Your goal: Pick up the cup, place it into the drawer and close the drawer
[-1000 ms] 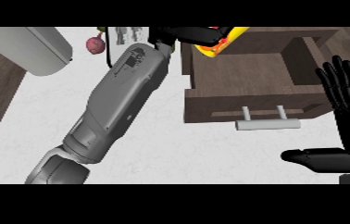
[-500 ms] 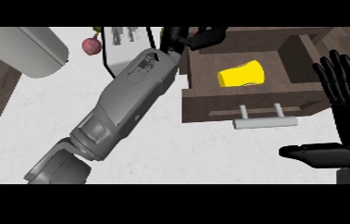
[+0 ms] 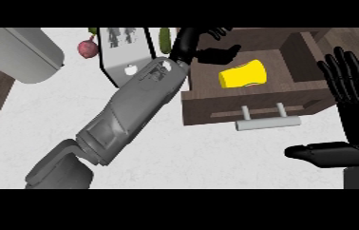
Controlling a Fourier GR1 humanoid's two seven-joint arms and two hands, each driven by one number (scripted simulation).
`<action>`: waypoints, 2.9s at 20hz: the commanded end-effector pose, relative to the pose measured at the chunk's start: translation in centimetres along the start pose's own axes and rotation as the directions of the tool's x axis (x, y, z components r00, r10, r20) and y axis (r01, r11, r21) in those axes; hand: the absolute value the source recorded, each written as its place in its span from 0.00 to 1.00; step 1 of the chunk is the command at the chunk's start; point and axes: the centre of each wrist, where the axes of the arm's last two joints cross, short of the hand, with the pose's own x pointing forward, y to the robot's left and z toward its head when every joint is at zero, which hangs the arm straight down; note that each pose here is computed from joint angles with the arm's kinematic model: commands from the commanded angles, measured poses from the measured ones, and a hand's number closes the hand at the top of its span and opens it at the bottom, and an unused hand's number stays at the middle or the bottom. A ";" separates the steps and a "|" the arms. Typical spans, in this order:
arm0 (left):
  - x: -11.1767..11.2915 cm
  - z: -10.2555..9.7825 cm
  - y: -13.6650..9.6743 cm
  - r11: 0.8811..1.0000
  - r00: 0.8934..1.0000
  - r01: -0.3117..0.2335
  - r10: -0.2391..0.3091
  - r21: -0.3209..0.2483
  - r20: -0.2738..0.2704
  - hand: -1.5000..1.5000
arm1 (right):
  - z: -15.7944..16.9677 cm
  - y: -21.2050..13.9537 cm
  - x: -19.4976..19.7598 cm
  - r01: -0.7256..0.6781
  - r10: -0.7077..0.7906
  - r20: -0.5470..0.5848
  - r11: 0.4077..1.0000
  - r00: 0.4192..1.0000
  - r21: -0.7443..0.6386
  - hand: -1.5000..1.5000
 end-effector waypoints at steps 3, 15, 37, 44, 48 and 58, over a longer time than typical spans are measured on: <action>-1.3 0.9 -0.7 0.992 0.992 0.124 -0.125 -0.015 -0.019 0.00 | -0.8 0.8 -0.5 0.005 -0.005 0.002 1.000 1.000 -0.005 0.00; 1.5 0.0 -1.2 0.996 0.988 -0.067 0.059 0.051 0.145 0.00 | 0.8 -0.3 1.0 0.159 -0.163 0.015 0.978 0.987 0.132 1.00; 2.7 3.1 9.3 0.960 0.974 -0.209 0.187 0.189 0.125 0.00 | -0.5 3.6 0.7 -0.348 0.372 -0.048 0.902 0.927 0.257 1.00; 1.4 6.2 15.2 0.957 0.970 -0.231 0.211 0.175 0.124 0.00 | -2.7 6.2 -1.7 -0.551 0.588 0.023 0.742 0.808 0.382 1.00; -0.4 9.1 14.9 0.949 0.968 -0.244 0.227 0.198 0.102 0.00 | -1.5 7.4 -5.2 -0.645 0.707 0.053 0.610 0.705 0.460 1.00; -0.4 14.8 22.3 0.954 0.976 -0.213 0.196 0.211 0.095 0.00 | -5.1 9.6 -13.3 -0.711 0.788 0.071 0.508 0.611 0.487 1.00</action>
